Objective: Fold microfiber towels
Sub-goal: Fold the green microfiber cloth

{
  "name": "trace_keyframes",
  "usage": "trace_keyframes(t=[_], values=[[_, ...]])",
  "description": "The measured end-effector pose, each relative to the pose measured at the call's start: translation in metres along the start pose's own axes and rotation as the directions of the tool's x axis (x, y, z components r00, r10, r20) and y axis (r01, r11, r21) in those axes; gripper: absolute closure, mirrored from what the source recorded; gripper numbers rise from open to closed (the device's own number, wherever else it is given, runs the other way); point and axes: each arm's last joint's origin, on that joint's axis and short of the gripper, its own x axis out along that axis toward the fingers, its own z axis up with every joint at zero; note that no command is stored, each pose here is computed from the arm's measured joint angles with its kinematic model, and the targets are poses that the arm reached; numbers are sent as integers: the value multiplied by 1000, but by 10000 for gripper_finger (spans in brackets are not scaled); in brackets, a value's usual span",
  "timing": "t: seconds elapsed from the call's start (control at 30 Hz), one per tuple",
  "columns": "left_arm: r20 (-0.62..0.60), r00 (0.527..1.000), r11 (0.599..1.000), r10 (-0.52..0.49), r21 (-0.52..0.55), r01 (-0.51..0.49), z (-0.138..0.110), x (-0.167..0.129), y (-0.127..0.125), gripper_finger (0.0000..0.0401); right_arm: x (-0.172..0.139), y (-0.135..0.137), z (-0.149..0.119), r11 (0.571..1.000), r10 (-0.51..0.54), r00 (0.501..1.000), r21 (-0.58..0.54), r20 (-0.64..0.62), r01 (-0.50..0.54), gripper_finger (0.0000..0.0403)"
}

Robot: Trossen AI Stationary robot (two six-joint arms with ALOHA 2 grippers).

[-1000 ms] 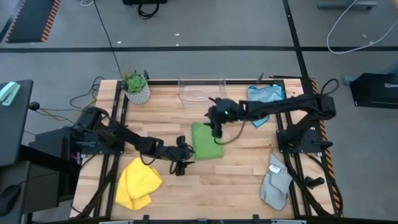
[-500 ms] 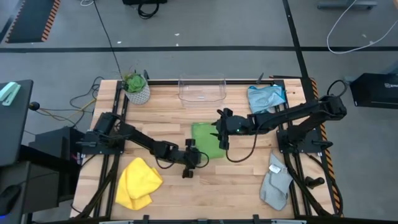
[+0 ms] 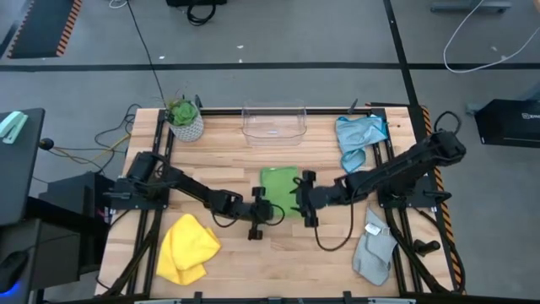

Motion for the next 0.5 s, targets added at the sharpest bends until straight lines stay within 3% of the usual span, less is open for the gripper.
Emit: trace_keyframes(t=[0.27, 0.5], values=[[51, 998, 991, -25, -129, 32, 8, -2, 10, 392, 14, 34, -19, 1000, 3, 997, 26, -78, -1, 122], [95, 995, 977, -40, -205, 59, 13, 0, 17, 390, 37, 57, -31, 997, -63, 988, -50, -139, 56, 143]])
